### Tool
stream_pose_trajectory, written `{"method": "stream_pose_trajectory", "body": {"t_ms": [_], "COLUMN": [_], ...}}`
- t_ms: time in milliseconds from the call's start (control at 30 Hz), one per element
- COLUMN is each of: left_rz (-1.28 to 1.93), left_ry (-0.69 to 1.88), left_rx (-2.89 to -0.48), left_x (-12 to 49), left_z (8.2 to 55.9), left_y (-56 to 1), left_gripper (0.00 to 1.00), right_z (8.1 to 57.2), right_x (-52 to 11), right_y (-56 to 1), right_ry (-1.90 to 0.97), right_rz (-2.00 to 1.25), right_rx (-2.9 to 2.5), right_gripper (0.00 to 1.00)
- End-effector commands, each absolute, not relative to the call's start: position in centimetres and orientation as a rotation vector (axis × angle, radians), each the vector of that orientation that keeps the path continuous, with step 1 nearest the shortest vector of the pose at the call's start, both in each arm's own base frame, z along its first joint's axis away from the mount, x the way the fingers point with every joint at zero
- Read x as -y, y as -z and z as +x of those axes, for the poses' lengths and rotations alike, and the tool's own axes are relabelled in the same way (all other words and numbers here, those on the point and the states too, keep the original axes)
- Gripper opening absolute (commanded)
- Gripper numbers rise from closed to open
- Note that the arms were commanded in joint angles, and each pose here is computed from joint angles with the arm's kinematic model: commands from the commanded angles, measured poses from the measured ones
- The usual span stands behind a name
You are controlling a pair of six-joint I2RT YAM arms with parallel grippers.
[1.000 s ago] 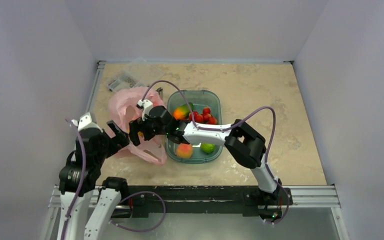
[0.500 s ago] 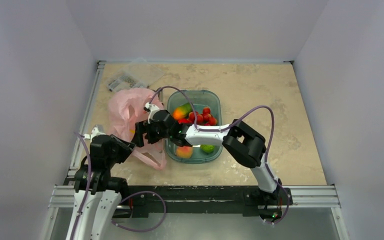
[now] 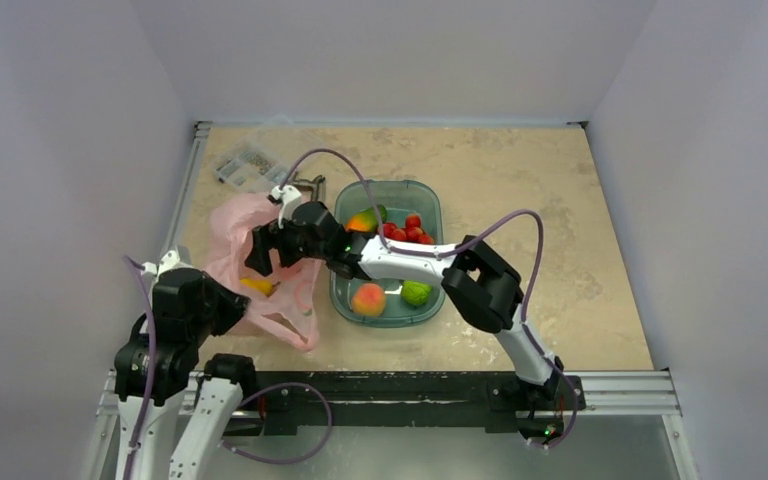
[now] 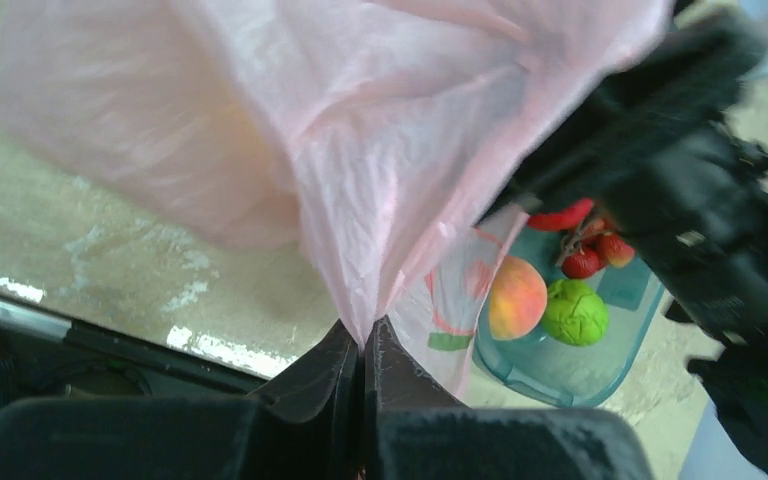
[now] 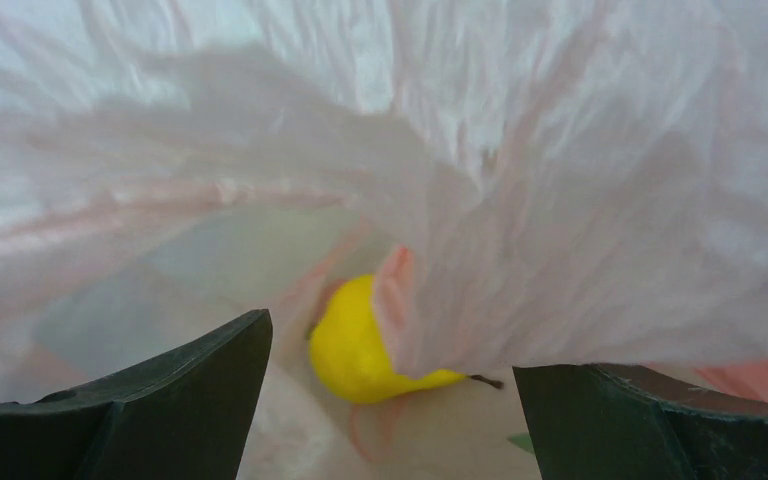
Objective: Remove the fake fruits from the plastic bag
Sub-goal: Adjust the plastic bag at the center of the board, then take out the fake fruit from the plastic bag.
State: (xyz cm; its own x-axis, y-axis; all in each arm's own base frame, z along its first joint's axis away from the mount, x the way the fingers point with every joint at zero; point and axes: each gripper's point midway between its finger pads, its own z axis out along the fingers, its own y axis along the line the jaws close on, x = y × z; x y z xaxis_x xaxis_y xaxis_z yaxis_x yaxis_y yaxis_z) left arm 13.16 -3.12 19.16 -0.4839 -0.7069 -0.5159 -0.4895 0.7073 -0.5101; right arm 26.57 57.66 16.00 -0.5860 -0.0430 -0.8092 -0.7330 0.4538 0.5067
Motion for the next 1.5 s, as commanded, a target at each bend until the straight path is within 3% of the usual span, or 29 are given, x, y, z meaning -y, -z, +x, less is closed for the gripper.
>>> {"method": "stream_pose_trajectory", "body": {"t_ms": [0, 233, 633, 1133, 1467], "left_rz": [-0.546, -0.309, -0.405, -0.380, -0.314], "left_ry": [0.479, 0.556, 0.388, 0.440, 0.494], "left_rx": [-2.115, -2.157, -2.336, -2.412, -2.431], "left_x": [5.0, 7.7, 5.1, 5.8, 6.7], "left_z": [15.5, 21.2, 15.2, 12.5, 12.3], "left_y": [-23.8, -31.2, -19.5, -18.5, -18.3], "left_gripper": [0.00, 0.00, 0.00, 0.00, 0.00], "right_z": [27.4, 28.9, 29.4, 25.5, 25.8], "right_x": [-57.6, -56.4, -55.5, -58.3, -61.4], "right_y": [-12.7, -11.3, -13.3, -16.9, -13.4], "right_ry": [-1.059, -0.983, -0.938, -1.034, -0.794], "right_rz": [-0.707, -0.518, -0.541, -0.937, -0.972], "right_rx": [-1.990, -2.065, -1.995, -1.679, -1.705], "right_gripper": [0.88, 0.89, 0.96, 0.99, 0.99]}}
